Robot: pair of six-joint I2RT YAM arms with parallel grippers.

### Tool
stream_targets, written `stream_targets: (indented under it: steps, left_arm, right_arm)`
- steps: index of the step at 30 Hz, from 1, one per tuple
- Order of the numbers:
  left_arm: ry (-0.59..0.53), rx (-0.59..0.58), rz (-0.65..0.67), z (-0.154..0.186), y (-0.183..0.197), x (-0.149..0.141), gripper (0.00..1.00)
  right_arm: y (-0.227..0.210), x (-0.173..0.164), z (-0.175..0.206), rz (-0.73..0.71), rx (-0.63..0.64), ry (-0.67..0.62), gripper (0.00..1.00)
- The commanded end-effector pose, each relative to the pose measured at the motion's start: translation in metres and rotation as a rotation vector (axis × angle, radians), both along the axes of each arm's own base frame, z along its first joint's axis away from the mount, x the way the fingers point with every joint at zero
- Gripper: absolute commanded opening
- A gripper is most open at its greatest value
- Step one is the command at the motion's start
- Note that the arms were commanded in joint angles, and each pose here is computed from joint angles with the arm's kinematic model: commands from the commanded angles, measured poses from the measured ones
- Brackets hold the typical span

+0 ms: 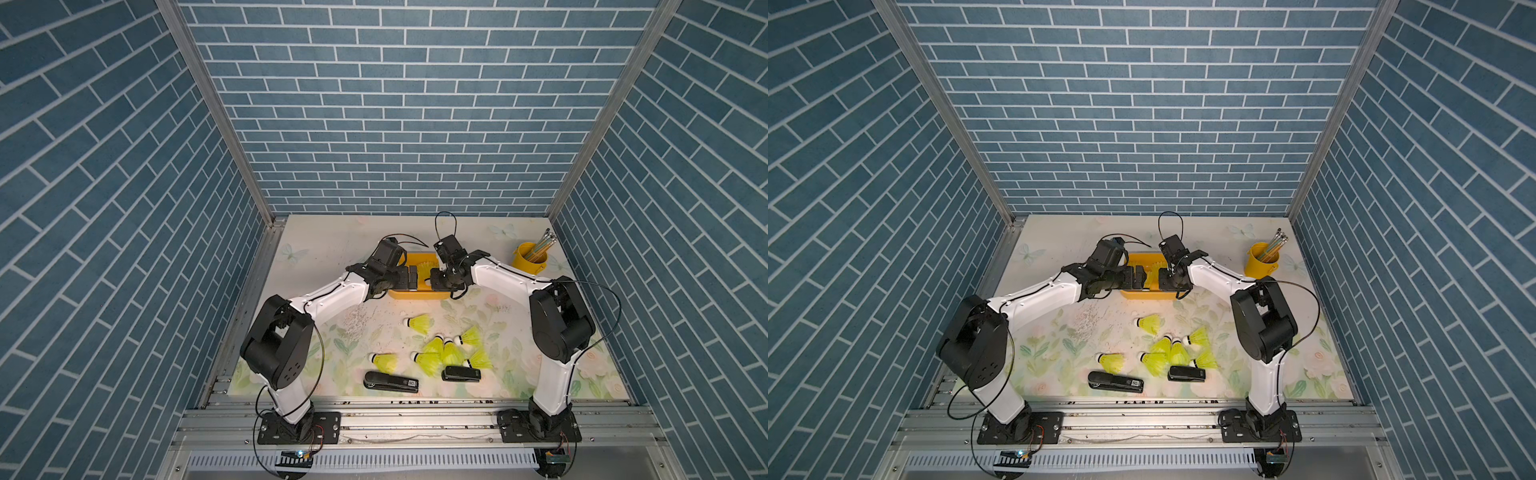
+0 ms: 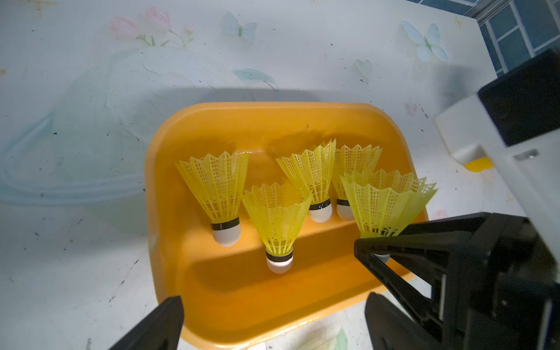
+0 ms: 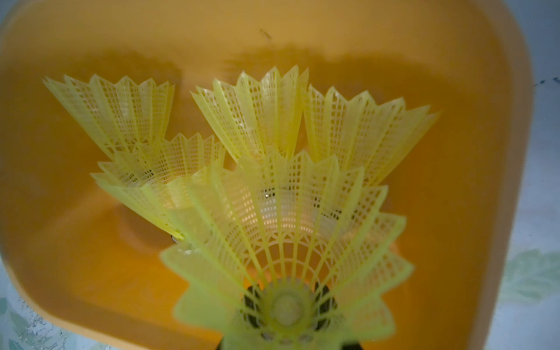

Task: Put the shuttlecocks into the storage box
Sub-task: Place the shuttlecock in the storage box.

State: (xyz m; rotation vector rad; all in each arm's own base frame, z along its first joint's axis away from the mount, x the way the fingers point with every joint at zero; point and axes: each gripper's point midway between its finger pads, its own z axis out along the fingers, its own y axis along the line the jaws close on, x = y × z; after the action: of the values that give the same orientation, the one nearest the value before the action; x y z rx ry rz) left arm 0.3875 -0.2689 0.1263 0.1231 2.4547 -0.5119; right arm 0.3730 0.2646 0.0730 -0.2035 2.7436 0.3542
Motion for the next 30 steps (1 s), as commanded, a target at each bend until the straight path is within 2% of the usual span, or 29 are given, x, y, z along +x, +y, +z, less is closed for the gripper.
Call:
stream_targets:
  steps: [1,16,30]
  left_arm:
    - [0.005,-0.002,0.000,-0.001,-0.001,0.006,0.99]
    - [0.010,0.007,-0.013,-0.002,-0.003,0.007,1.00]
    - [0.021,-0.035,-0.079,0.001,-0.015,0.002,1.00]
  right_arm:
    - [-0.003,-0.001,-0.004,0.031,-0.037,0.009,0.13]
    - [-0.005,0.002,-0.002,0.025,-0.050,0.009,0.31]
    - [-0.004,0.003,0.005,0.021,-0.046,0.000,0.38]
